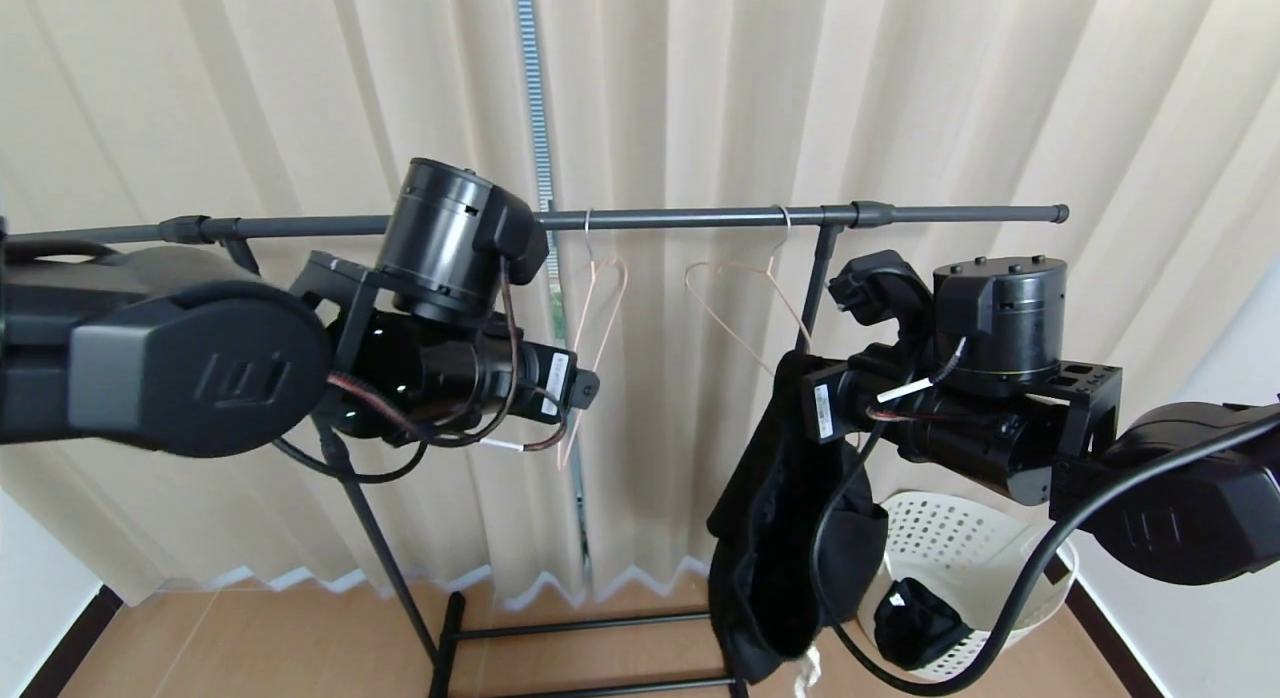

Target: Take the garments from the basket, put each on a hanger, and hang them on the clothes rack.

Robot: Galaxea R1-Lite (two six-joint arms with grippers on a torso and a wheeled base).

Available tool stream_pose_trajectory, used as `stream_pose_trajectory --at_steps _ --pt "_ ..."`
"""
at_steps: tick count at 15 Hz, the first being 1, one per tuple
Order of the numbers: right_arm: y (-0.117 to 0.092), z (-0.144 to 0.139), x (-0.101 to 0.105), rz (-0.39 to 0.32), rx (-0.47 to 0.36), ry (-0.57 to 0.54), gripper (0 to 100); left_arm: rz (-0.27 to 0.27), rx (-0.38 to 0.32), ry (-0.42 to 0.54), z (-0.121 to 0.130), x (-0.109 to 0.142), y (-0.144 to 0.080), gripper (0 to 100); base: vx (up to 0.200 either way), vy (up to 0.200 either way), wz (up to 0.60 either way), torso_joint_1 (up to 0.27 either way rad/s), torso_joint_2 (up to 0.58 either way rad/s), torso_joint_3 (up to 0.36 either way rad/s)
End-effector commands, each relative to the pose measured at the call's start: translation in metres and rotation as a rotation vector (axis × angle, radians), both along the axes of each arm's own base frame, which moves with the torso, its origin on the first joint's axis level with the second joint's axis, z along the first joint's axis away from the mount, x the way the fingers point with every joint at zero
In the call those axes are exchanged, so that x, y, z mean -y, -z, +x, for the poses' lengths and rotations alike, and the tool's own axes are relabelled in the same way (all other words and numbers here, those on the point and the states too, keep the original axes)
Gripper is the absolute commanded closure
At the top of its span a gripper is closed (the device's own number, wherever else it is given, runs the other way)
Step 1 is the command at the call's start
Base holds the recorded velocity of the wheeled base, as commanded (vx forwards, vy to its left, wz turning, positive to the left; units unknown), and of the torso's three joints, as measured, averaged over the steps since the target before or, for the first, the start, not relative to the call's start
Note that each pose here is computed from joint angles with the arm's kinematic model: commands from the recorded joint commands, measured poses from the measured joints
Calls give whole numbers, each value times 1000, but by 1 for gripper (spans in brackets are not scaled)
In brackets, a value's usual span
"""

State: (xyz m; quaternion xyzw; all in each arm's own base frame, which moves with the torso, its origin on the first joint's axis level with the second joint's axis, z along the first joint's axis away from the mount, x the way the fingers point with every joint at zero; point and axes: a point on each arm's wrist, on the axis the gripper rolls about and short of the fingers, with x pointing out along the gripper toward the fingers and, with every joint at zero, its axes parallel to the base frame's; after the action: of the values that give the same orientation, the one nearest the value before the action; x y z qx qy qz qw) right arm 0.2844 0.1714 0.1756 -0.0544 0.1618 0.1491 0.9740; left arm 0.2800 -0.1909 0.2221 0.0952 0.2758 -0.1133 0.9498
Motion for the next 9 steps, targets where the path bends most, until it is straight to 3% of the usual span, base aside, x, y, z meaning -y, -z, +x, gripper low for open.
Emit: stream_pose_trajectory --at_steps 1,9 --pt "0 0 0 0 0 0 100 25 -30 -35 40 15 24 0 0 0 0 0 0 0" --pt "0 0 0 -2 3 -1 100 30 -6 -100 98 33 50 0 0 0 0 0 0 0"
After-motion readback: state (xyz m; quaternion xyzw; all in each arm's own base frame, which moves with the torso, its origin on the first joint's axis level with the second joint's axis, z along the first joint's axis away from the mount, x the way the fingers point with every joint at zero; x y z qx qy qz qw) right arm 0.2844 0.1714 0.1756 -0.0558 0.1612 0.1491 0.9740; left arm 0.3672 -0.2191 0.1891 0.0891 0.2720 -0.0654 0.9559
